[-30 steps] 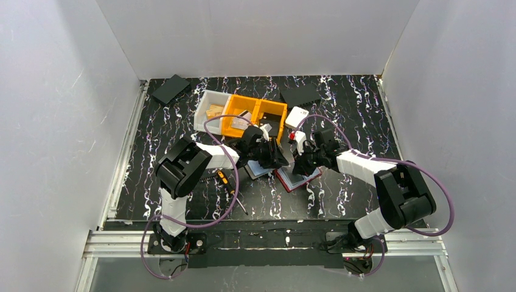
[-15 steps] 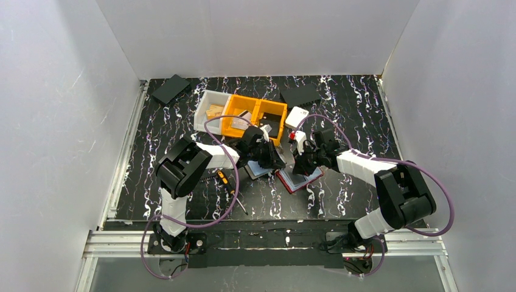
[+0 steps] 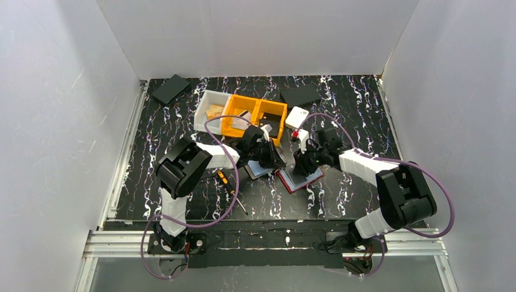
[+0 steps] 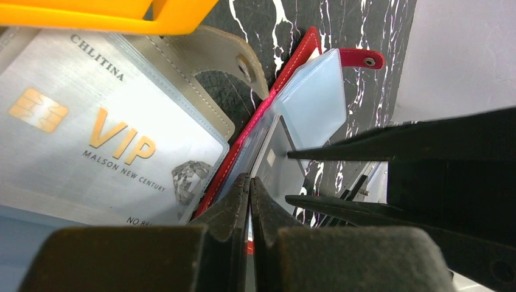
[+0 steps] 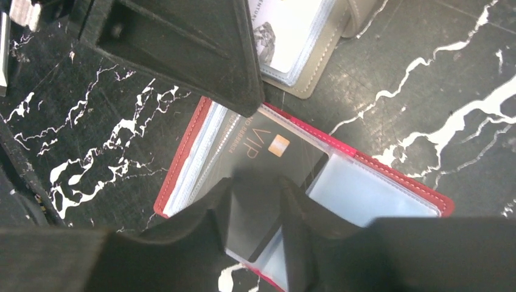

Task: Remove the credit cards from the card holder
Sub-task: Pick up the card holder from the center of the board.

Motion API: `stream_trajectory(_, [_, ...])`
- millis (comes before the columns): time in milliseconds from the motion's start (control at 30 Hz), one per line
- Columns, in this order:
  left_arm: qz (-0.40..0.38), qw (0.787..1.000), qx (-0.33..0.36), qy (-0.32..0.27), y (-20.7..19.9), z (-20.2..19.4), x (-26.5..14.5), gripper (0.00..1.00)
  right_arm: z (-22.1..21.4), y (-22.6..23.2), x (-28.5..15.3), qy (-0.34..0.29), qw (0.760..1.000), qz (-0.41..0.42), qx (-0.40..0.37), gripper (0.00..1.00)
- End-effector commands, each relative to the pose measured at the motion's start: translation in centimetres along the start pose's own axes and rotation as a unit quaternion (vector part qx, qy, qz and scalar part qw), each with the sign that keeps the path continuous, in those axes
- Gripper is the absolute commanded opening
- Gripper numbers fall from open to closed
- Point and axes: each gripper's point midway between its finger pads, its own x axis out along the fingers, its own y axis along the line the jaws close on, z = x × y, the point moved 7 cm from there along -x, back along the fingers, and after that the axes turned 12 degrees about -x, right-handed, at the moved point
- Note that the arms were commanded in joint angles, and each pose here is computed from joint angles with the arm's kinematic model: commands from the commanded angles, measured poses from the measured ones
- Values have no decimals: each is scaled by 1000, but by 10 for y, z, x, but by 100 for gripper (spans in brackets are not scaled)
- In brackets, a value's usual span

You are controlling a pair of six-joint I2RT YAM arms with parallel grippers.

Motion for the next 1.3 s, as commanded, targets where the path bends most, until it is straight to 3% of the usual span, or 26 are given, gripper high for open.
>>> stream_trajectory(0, [-42, 999, 19, -1, -32, 4, -9, 0, 22, -4, -19, -42, 999, -4, -28, 50])
stream_trajectory(133, [-49, 999, 10, 6, -37, 3, -10, 0, 24, -3, -28, -49, 997, -20, -61, 72])
stream_trajectory(233, [-55, 998, 4, 7, -40, 3, -11, 0, 24, -3, -30, -41, 996, -22, -71, 83])
stream_trajectory(600, [-68, 997, -20, 10, -45, 4, -9, 0, 19, -2, -22, 7, 997, -27, -71, 98])
stream_trajectory(867, [-72, 997, -30, 10, -46, 3, -5, 0, 19, -1, -18, 30, 995, -43, -82, 98])
stream_trajectory(1267, [-76, 996, -44, 0, -46, 4, -4, 3, 22, -9, -24, 37, 992, -92, -80, 84])
